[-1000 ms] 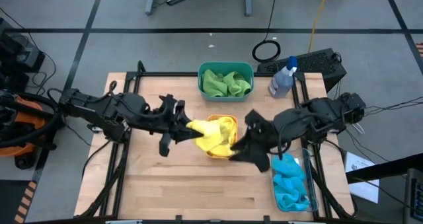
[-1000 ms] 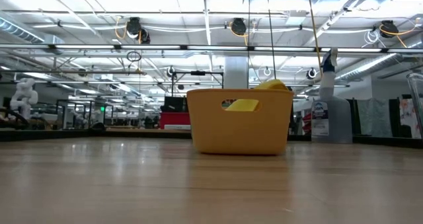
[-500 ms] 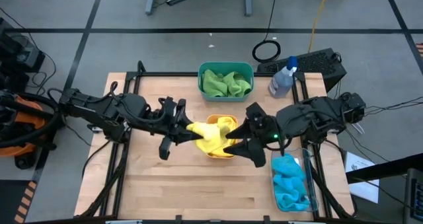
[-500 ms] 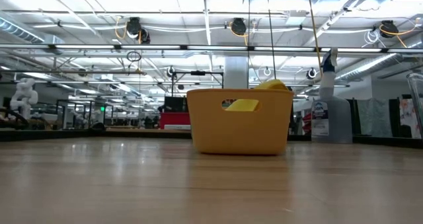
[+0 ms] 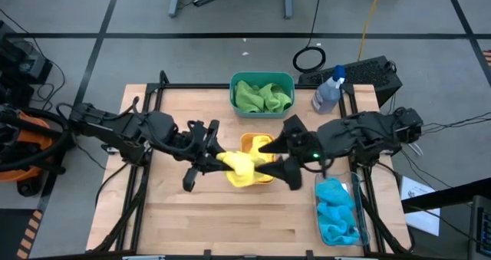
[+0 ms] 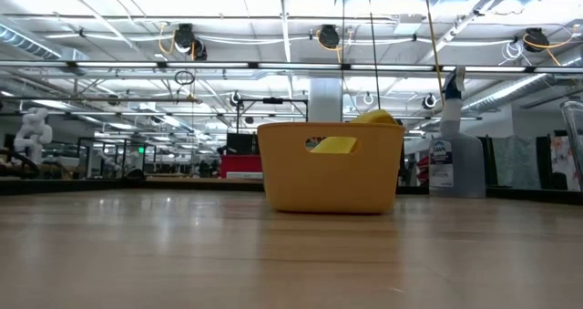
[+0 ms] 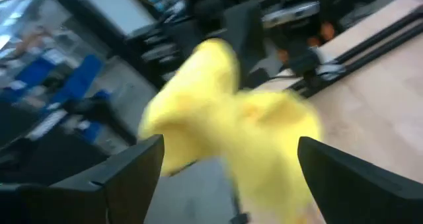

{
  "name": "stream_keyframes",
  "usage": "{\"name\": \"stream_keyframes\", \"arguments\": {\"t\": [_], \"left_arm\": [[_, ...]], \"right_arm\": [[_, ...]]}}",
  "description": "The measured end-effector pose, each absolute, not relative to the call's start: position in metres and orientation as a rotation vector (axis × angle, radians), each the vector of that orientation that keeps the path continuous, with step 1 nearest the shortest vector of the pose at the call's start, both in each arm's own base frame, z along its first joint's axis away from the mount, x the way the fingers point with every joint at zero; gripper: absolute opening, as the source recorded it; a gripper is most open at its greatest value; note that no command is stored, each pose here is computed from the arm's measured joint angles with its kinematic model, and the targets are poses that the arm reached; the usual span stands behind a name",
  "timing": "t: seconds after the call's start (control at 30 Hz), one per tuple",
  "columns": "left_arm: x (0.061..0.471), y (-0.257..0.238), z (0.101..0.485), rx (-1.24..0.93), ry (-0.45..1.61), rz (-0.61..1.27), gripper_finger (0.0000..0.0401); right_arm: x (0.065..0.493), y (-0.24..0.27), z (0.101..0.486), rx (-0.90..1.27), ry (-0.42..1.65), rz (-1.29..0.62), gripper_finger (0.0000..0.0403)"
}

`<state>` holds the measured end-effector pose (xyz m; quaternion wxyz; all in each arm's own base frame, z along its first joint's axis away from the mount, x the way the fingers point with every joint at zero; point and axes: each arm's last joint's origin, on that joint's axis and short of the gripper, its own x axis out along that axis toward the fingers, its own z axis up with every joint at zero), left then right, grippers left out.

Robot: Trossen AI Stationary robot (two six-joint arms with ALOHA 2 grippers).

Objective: Sort microfiber towel by color & place in baskets
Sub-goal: Put the yellow microfiber towel into the yellow bin

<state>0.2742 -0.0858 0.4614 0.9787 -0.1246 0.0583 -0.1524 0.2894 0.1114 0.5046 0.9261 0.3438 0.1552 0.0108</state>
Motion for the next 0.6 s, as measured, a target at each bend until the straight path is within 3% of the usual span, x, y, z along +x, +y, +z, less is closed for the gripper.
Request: {"name": "stream_keyframes", "arguments": {"t": [0.33, 0.6], "left_arm": [[0.288, -0.074, 0.453, -0.275, 0.146, -0.260, 0.0061], [0.287, -0.070, 0.454, -0.269, 0.145, -0.248, 0.0061]], "right_arm": [[0.311, 0.110, 0.497, 0.614, 0.305, 0.046, 0.0341], [0.299, 0.103, 0.500, 0.609, 0.347, 0.068, 0.0341]]}}
